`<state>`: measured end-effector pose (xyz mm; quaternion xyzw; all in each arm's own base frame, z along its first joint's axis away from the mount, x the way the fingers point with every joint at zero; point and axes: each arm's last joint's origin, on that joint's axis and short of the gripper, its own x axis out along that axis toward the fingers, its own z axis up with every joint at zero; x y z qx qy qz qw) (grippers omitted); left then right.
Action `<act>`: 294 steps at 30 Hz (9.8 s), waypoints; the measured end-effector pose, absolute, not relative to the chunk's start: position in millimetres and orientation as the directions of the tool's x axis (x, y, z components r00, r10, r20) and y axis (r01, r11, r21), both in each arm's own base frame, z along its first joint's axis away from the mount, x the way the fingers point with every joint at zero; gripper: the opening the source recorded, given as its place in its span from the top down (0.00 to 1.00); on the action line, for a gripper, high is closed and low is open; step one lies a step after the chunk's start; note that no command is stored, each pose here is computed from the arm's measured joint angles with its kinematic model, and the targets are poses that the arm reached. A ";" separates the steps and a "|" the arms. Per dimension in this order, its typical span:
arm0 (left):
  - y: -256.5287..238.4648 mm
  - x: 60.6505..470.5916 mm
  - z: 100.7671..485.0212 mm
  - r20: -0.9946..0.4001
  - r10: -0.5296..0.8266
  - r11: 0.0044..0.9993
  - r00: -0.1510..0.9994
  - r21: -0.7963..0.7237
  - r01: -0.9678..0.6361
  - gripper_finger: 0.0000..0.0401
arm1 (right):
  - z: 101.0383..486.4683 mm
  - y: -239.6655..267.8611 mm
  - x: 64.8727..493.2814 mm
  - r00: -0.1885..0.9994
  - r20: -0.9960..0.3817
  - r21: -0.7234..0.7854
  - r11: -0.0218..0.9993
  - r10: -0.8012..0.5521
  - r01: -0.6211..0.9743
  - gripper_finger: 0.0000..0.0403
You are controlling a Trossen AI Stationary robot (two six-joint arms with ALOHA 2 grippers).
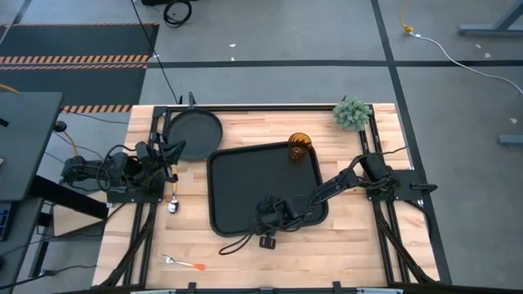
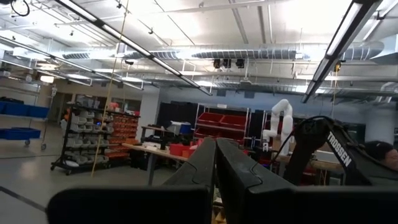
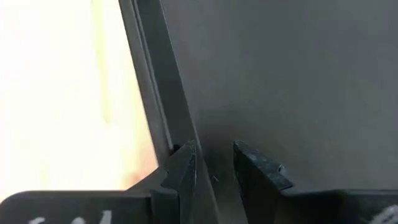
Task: Pick and place plate/cup/fork/spoon on tray
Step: Adjust the black serving tray, then put the black plate on the black serving tray, then move the white flower pot to the top center of the table
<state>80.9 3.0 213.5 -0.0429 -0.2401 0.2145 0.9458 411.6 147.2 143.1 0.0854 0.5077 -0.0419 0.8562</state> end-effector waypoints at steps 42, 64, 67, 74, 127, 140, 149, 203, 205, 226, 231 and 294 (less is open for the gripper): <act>-0.9 89.6 198.1 0.306 0.324 0.946 0.895 -0.106 -0.307 0.95 | 145.0 156.4 332.3 0.123 -0.989 0.130 0.876 0.082 0.464 0.72; 16.2 133.0 177.4 -0.633 0.325 0.888 0.703 -0.051 -0.457 0.67 | 234.6 89.2 328.5 0.341 -0.885 -0.164 0.898 -0.316 0.407 0.72; 22.3 145.5 166.4 -0.759 0.277 0.879 0.589 -0.047 -0.475 0.57 | 242.8 72.9 335.1 0.394 -0.853 -0.175 0.899 -0.342 0.401 0.72; 48.8 168.0 182.7 -0.797 0.535 0.723 0.281 0.259 -0.641 0.42 | 241.2 55.8 345.8 0.432 -0.842 -0.177 0.922 -0.323 0.345 0.69; 60.1 224.8 161.5 -0.866 0.448 0.816 -0.221 0.497 -0.294 0.50 | 226.6 125.5 235.1 0.569 -0.750 -0.088 0.903 -0.338 0.421 0.68; 75.4 205.8 131.9 -0.832 0.501 0.768 -0.236 0.554 -0.321 0.41 | 226.4 129.3 233.1 0.570 -0.759 -0.069 0.909 -0.315 0.410 0.68; 74.6 198.9 115.1 -0.848 0.499 0.841 -0.179 0.524 -0.134 0.59 | 226.4 135.6 229.5 0.578 -0.759 -0.051 0.913 -0.299 0.405 0.68; -173.6 338.9 166.8 -0.923 0.207 0.876 0.324 0.322 0.358 0.97 | 228.7 198.8 195.3 0.583 -0.807 0.311 0.906 0.091 0.288 0.69; -176.2 350.7 169.4 -0.928 0.220 0.864 0.300 0.328 0.383 0.97 | 228.5 197.0 197.1 0.578 -0.811 0.310 0.906 0.094 0.288 0.69; -171.5 366.2 171.6 -0.911 0.260 0.882 0.320 0.359 0.305 0.83 | 216.5 184.2 165.2 0.293 -0.955 0.101 0.886 -0.041 0.453 0.69; -167.8 356.5 170.6 -0.922 0.309 0.846 0.234 0.379 0.376 0.66 | 215.5 171.2 160.8 0.210 -0.967 -0.014 0.860 -0.141 0.510 0.69; -242.2 208.9 240.8 -0.659 0.605 0.777 0.447 0.611 -0.151 0.46 | 276.5 -186.1 156.2 -0.302 -0.809 -0.346 -0.007 -0.504 0.938 0.39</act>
